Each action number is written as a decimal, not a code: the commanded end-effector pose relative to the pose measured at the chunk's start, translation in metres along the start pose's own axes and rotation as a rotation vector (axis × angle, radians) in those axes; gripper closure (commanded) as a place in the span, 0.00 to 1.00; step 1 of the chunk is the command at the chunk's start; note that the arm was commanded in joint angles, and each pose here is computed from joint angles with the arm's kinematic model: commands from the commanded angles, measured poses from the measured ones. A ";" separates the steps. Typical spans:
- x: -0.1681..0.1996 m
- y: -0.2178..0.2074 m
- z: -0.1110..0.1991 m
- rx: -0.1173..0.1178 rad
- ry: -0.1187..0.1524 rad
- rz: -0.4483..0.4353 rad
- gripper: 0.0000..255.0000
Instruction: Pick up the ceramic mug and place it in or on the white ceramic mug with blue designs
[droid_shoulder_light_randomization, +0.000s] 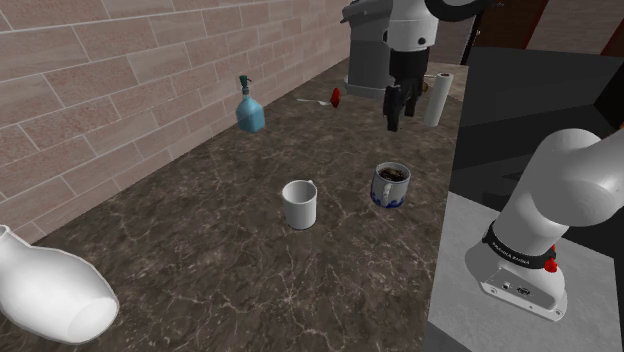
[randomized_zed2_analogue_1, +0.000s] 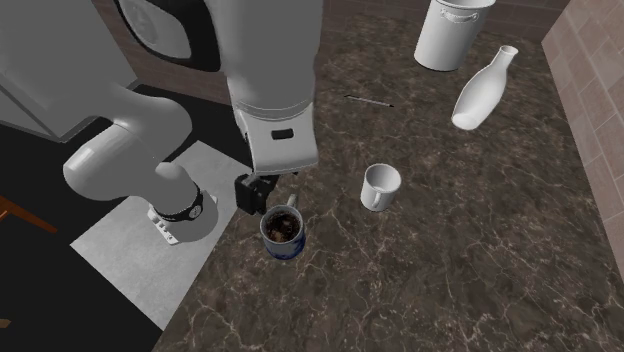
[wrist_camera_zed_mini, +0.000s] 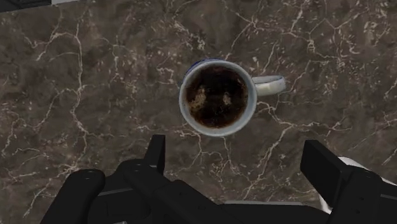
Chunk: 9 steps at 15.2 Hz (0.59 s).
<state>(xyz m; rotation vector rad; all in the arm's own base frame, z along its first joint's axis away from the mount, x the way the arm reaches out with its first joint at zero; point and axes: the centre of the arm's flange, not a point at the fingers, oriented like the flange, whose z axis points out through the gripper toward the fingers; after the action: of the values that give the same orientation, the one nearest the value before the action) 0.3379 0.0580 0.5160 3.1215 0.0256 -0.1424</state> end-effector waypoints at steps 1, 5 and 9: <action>0.011 -0.023 0.009 -0.003 0.004 0.002 0.00; 0.034 -0.068 0.026 -0.010 0.009 0.006 0.00; 0.057 -0.113 0.044 -0.018 0.015 0.009 0.00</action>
<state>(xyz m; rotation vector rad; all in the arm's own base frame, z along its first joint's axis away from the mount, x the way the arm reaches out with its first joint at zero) 0.3840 0.1579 0.4737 3.1049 0.0152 -0.1208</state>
